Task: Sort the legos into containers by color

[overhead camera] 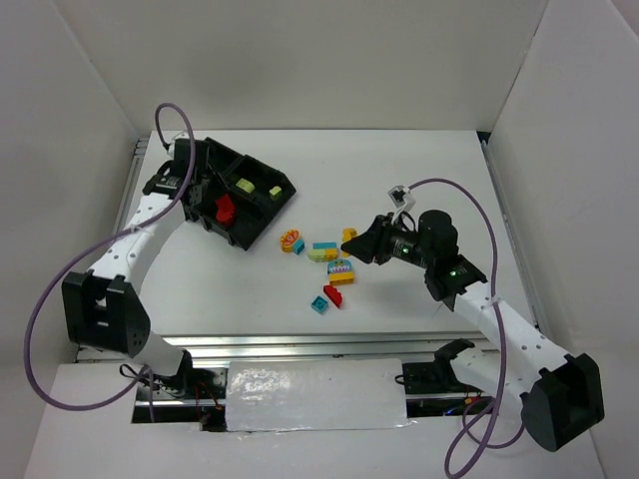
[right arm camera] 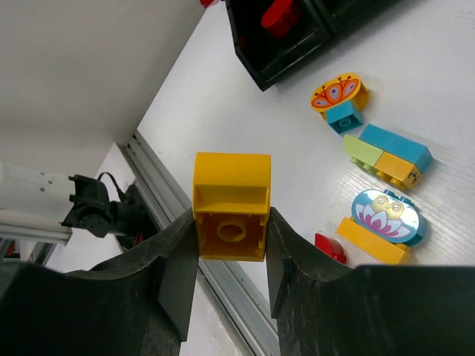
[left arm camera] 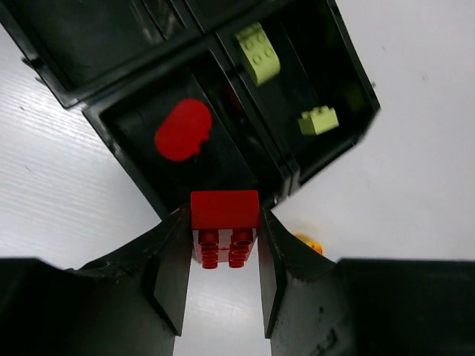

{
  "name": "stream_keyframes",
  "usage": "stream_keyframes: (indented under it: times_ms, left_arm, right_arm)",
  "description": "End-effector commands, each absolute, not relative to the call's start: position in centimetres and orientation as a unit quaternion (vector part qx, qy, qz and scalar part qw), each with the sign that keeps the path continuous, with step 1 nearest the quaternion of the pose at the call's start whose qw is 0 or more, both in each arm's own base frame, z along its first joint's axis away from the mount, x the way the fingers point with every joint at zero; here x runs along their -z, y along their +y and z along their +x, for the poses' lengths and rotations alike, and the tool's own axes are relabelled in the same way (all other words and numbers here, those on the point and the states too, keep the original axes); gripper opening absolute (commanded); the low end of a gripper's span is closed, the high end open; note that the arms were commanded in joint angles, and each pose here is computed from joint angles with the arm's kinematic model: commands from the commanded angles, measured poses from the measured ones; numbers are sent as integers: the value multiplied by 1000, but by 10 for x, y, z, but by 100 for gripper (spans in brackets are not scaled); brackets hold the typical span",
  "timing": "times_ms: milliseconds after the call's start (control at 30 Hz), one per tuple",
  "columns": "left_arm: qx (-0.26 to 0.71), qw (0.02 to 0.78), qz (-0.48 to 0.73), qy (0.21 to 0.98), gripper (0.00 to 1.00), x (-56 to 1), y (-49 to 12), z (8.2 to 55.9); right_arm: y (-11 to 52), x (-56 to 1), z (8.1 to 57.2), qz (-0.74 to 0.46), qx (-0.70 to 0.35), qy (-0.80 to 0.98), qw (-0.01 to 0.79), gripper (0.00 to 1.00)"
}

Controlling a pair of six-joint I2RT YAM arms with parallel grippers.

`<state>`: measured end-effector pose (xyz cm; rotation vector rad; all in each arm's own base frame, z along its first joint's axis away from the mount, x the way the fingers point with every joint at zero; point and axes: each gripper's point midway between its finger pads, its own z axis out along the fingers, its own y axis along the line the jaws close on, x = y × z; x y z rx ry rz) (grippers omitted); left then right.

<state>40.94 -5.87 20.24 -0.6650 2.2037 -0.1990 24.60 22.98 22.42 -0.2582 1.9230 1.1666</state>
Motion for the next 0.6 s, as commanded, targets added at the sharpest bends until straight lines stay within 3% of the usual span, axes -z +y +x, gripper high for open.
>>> stream_keyframes:
  times_ms: [0, 133, 233, 267, 400, 467, 567]
  left_arm:
    - [54, 434, -298, 849, 23, -216, -38, 437]
    - [43, 414, -309, 855, 36, -189, -35, 453]
    - [53, 405, -306, 860, 56, -176, -38, 463]
    - [57, 403, -303, 862, 67, -174, -39, 465]
    - [92, 392, -293, 867, 86, -165, -50, 470]
    - [117, 400, -285, 863, 100, -172, -58, 468]
    - [162, 417, -259, 856, 99, -196, -71, 457]
  right_arm:
    - [229, -242, 244, -120, -458, 759, 448, 0]
    - [229, -235, 243, -124, -454, 765, 440, 0]
    - [231, -235, 241, -131, -458, 764, 435, 0]
    - [232, -236, 241, -133, -459, 764, 434, 0]
    - [235, -233, 243, -136, -460, 768, 425, 0]
    - [236, -231, 243, -135, -462, 768, 423, 0]
    - [239, -231, 243, -136, -472, 765, 416, 0]
